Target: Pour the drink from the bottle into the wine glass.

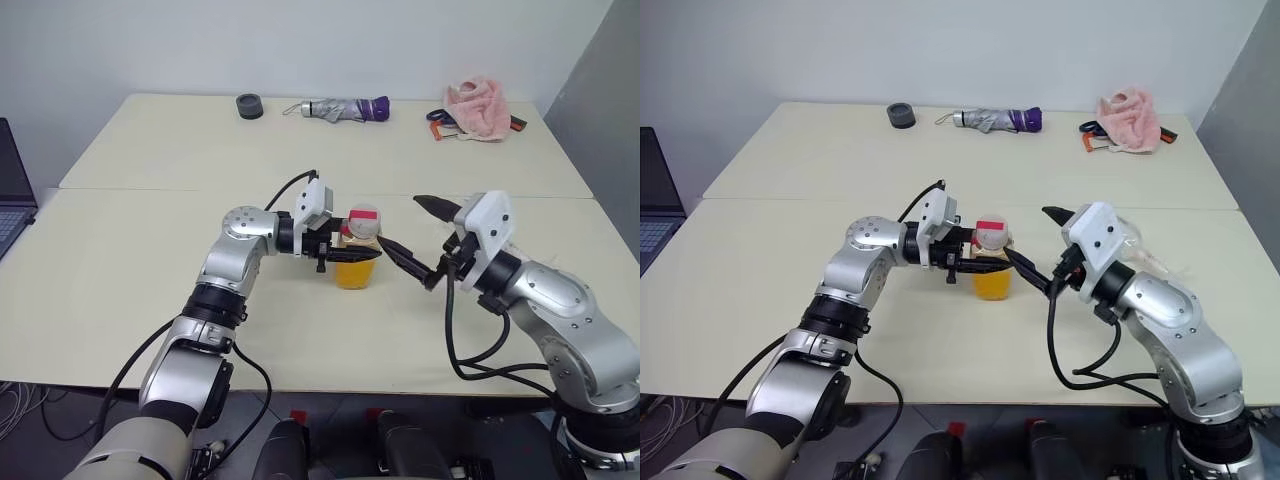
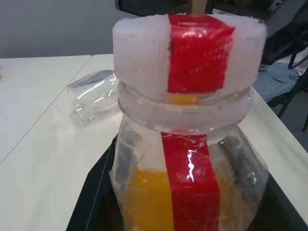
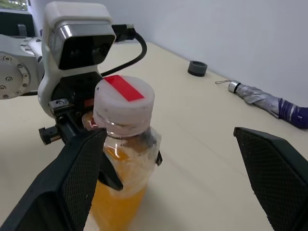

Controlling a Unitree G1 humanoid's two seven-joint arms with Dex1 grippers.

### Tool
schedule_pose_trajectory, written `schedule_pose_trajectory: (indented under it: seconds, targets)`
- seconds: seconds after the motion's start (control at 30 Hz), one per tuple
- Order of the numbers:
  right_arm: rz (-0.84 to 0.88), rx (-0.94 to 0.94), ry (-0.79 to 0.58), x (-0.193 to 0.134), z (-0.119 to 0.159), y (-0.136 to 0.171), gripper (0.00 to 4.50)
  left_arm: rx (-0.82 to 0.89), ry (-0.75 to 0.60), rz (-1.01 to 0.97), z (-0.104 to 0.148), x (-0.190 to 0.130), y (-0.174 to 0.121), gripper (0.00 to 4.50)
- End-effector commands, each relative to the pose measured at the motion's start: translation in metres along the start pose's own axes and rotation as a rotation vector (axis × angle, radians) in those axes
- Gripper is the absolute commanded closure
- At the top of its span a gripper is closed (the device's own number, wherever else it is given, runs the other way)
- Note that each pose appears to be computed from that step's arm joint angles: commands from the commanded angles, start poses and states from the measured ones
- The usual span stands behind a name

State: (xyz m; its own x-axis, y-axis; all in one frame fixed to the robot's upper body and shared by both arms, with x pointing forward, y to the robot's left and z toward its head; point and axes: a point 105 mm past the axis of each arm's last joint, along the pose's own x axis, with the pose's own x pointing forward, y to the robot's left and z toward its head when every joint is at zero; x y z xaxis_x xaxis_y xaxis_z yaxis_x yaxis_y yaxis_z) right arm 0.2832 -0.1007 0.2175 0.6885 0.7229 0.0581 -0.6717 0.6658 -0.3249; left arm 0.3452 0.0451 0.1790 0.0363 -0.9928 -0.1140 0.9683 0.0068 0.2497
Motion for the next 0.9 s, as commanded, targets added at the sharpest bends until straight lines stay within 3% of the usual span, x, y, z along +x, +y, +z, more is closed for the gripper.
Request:
schedule_pose_trajectory:
  seconds: [0.03, 0.27, 0.43, 0.63, 0.9]
  targets:
    - [0.03, -0.022, -0.017, -0.007, 0.009, 0.001, 0.0, 0.053, -0.029, -0.003, 0.013, -0.001, 0.001, 2.72]
    - [0.075, -0.002, 0.03, -0.017, 0.001, -0.003, 0.0, 0.058, -0.026, 0.002, 0.013, -0.002, 0.002, 2.72]
    - [0.096, 0.076, -0.014, -0.017, 0.009, -0.005, 0.0, 0.059, -0.024, 0.003, 0.013, -0.004, 0.002, 2.72]
    - [0.174, 0.173, -0.07, 0.0, 0.026, 0.004, 0.0, 0.06, -0.026, -0.004, 0.014, -0.003, 0.002, 2.72]
    - [0.231, 0.176, -0.052, 0.025, 0.024, 0.007, 0.0, 0.065, -0.031, -0.014, 0.015, 0.0, 0.001, 2.72]
